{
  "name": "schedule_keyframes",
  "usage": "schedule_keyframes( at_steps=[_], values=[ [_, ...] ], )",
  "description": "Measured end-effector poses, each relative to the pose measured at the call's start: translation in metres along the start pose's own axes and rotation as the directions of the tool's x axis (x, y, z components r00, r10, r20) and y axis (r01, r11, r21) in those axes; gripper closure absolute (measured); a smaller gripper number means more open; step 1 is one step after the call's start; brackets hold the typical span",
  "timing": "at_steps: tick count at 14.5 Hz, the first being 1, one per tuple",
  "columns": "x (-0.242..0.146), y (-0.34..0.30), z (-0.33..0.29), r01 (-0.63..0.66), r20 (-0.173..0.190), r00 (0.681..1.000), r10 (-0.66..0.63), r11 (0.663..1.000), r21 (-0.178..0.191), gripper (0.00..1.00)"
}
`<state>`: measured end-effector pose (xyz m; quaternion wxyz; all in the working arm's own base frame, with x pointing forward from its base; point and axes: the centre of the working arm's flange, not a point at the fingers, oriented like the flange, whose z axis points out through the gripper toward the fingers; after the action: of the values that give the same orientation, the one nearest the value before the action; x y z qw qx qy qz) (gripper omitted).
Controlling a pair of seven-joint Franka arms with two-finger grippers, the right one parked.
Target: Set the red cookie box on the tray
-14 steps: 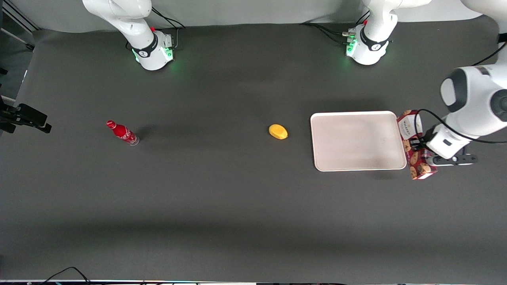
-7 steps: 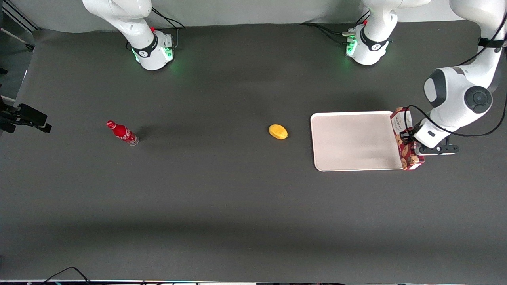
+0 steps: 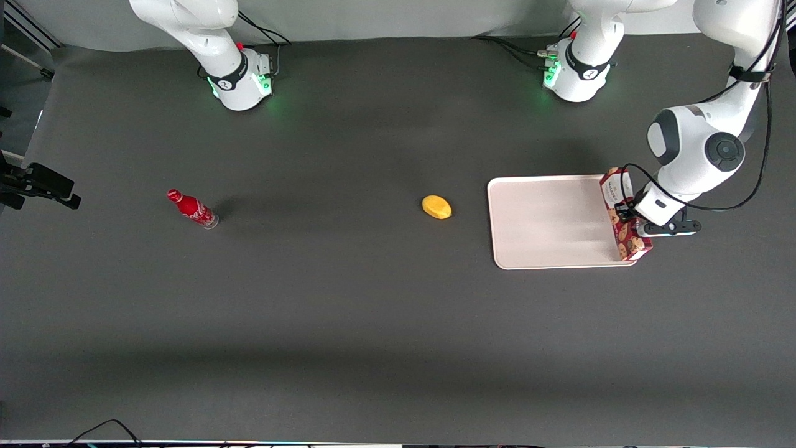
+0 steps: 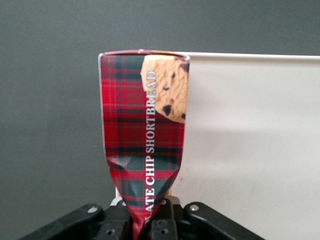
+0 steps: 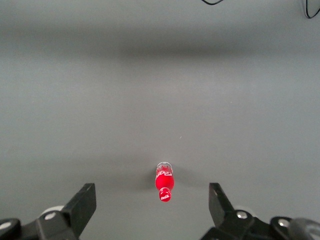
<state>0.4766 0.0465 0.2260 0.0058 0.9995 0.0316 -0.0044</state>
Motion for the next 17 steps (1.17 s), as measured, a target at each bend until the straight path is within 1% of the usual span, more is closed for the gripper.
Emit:
schedule_keyframes(
  at_steps=[3,4,5,6,7,8,9,10,11,14,15,16,17],
  values=[
    [-0.001,0.002,0.008,0.010,0.006,1.000,-0.009,1.000,-0.007,0.91],
    [-0.001,0.003,0.010,0.015,0.009,1.000,-0.015,1.000,-0.012,0.89],
    [-0.001,0.004,0.011,0.017,0.011,1.000,-0.017,1.000,-0.015,0.84],
    [-0.001,0.005,0.012,0.017,0.011,1.000,-0.017,1.000,-0.016,0.83],
    [-0.001,0.006,0.011,0.017,0.010,1.000,-0.017,1.000,-0.018,0.77],
    [0.000,0.007,0.010,0.016,0.008,1.000,-0.016,1.000,-0.019,0.65],
    [0.002,0.009,0.008,0.015,0.001,1.000,-0.015,1.000,-0.020,0.56],
    [0.007,0.010,0.003,0.013,-0.010,1.000,-0.013,1.000,-0.022,0.43],
    [0.013,0.013,-0.006,0.008,-0.015,1.000,-0.008,1.000,-0.026,0.34],
    [0.044,0.023,-0.053,-0.006,0.032,0.999,0.007,0.999,-0.045,0.03],
    [0.057,0.024,-0.074,-0.003,0.036,0.999,0.005,0.999,-0.050,0.00],
    [0.068,0.025,-0.095,0.001,0.024,1.000,0.000,0.999,-0.054,0.00],
    [0.078,0.026,-0.117,0.004,0.000,1.000,-0.004,0.998,-0.056,0.00]
  ],
)
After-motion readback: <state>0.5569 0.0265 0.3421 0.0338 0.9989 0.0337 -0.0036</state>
